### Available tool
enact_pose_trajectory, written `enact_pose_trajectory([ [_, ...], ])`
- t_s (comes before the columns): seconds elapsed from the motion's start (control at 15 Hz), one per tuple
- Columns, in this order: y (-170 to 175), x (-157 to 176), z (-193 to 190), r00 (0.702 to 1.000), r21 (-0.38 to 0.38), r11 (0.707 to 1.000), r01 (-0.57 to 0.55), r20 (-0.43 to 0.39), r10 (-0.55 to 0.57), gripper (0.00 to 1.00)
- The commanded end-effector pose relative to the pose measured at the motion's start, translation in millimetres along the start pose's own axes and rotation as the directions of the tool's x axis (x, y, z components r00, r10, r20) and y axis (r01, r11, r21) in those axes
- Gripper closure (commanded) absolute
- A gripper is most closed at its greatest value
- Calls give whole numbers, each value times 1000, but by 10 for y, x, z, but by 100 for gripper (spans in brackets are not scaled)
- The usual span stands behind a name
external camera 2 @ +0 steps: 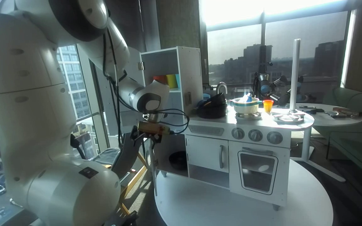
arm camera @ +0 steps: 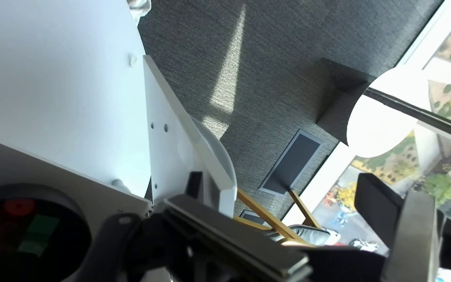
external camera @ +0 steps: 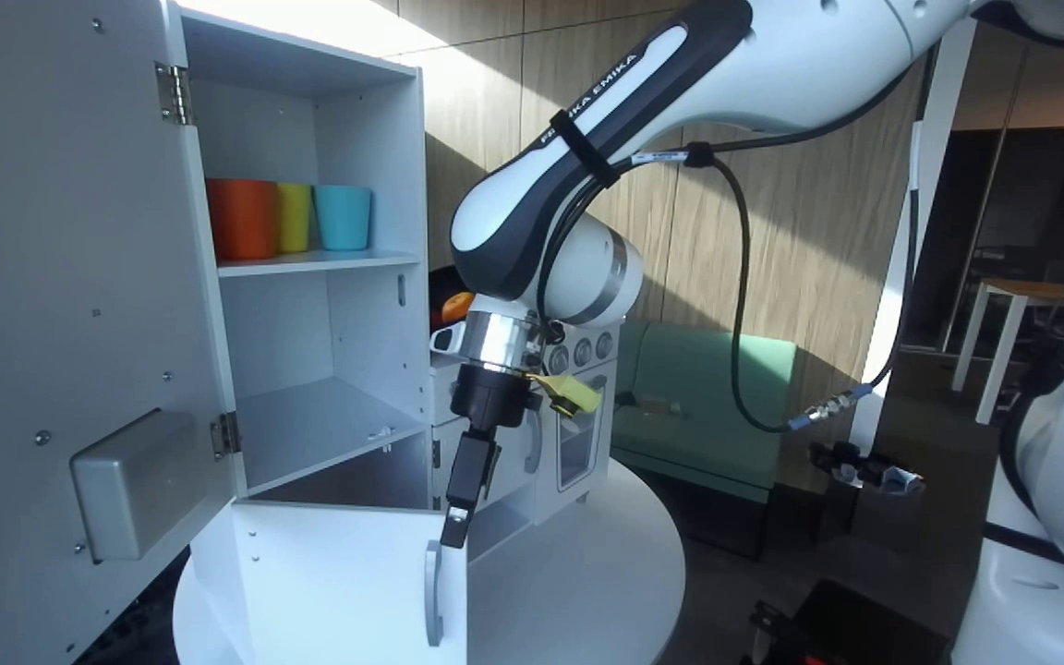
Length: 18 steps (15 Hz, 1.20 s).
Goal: Open all the cupboard doors
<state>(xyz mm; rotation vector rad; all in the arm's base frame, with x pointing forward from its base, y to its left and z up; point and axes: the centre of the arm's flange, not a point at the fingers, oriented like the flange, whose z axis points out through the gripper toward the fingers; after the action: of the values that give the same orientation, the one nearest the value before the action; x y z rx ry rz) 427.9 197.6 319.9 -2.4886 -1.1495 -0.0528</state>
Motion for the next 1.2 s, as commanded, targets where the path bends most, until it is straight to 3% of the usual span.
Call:
enact_pose_trajectory([
  [0.0, -113, 70, 34, 1000, 39, 999, 16, 5, -16, 0],
  [0.4, -440, 200, 152, 994, 109, 989, 102, 17, -104, 0],
  [0.53, -430, 214, 179, 996, 92, 992, 87, 28, -90, 0],
  [0.73, -202, 105, 155, 1000, 68, 998, 10, 12, -11, 0],
  [0.87, 35, -23, 86, 996, 26, 997, -74, -45, 75, 0],
  [1.13, 604, -393, -86, 953, 3, 969, -247, -178, 244, 0],
])
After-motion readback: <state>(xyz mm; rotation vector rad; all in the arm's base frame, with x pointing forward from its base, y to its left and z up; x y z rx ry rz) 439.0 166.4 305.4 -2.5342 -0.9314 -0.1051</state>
